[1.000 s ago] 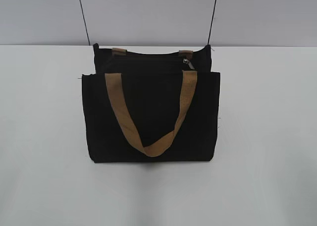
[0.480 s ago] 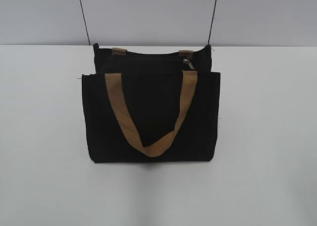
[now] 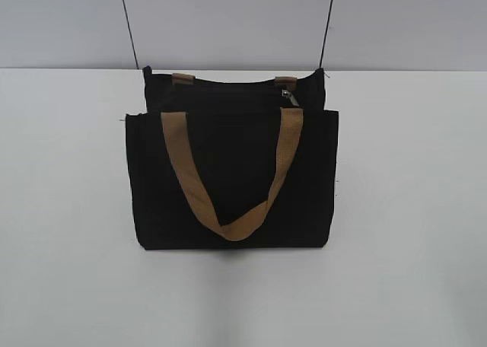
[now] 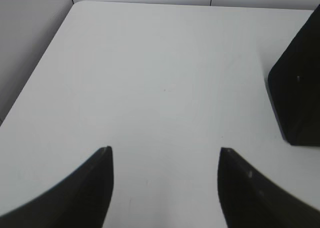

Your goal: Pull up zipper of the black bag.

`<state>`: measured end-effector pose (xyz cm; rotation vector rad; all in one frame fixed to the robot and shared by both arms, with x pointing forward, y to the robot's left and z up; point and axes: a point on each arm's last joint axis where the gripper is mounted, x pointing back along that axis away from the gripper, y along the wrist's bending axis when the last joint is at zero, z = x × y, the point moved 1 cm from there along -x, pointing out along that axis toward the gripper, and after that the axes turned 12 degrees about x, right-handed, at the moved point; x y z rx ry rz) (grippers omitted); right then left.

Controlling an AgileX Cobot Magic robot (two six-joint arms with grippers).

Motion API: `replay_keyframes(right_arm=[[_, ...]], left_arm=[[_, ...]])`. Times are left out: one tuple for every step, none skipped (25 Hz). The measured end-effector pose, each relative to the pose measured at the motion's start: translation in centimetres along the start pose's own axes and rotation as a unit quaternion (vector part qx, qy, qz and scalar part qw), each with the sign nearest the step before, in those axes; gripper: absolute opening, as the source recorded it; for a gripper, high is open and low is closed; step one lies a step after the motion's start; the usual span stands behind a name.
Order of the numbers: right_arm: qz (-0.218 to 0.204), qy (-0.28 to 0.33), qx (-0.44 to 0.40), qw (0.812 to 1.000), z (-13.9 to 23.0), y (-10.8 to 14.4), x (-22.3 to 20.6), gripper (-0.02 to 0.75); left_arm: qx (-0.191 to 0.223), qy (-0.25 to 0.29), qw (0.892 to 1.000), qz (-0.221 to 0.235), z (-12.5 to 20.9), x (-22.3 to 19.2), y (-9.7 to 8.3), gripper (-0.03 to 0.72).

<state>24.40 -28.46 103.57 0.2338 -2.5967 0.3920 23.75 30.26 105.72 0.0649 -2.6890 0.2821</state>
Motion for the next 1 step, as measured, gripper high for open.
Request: replay_keyframes(right_arm=[[0.000, 0.000, 0.000, 1.000, 0.00, 0.00, 0.00, 0.596]], left_arm=[[0.000, 0.000, 1.000, 0.000, 0.00, 0.00, 0.00, 0.490]])
